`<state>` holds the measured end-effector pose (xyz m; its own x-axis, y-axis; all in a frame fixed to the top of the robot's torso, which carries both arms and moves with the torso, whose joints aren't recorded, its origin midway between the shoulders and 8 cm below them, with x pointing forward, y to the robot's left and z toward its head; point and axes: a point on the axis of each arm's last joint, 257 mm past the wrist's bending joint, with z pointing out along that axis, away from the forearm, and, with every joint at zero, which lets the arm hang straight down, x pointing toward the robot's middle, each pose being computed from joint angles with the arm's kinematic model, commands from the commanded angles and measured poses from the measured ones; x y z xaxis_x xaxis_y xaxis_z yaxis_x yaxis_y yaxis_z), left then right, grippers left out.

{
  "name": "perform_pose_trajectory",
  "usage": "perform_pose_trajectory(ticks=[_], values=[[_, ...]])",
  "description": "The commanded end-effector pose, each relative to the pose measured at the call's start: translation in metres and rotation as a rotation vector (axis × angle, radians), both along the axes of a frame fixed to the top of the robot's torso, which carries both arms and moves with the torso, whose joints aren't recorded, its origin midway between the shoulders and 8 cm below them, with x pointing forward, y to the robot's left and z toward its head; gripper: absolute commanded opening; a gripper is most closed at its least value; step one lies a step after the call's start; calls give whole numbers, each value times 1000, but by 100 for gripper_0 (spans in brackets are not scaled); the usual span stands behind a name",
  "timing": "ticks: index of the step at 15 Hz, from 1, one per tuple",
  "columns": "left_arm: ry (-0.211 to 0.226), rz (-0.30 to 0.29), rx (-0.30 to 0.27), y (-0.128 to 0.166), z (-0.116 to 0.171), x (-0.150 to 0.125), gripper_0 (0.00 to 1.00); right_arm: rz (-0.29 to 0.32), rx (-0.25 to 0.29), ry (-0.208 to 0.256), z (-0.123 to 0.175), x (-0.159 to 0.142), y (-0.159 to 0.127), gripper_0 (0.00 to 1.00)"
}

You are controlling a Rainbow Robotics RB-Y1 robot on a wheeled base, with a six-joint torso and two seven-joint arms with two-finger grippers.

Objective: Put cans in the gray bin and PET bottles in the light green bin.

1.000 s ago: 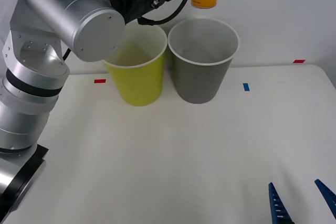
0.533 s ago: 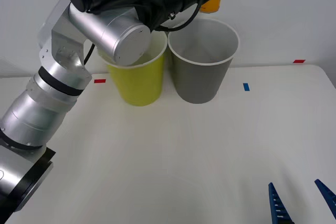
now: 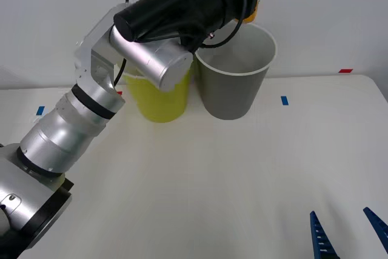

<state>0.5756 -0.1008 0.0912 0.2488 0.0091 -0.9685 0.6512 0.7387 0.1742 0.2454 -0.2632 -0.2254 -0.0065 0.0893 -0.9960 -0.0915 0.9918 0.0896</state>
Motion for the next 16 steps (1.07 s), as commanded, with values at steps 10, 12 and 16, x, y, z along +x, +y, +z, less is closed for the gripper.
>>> perform_pose_trajectory(ticks=[10,12,16], values=[[16,-9,-36,-6,-18,11,0,0,0,0,0,0,0,100],[3,-21,-48,-9,-23,12,0,0,0,0,0,0,0,100],[3,-32,-76,-12,-26,13,0,0,0,0,0,0,0,100]])
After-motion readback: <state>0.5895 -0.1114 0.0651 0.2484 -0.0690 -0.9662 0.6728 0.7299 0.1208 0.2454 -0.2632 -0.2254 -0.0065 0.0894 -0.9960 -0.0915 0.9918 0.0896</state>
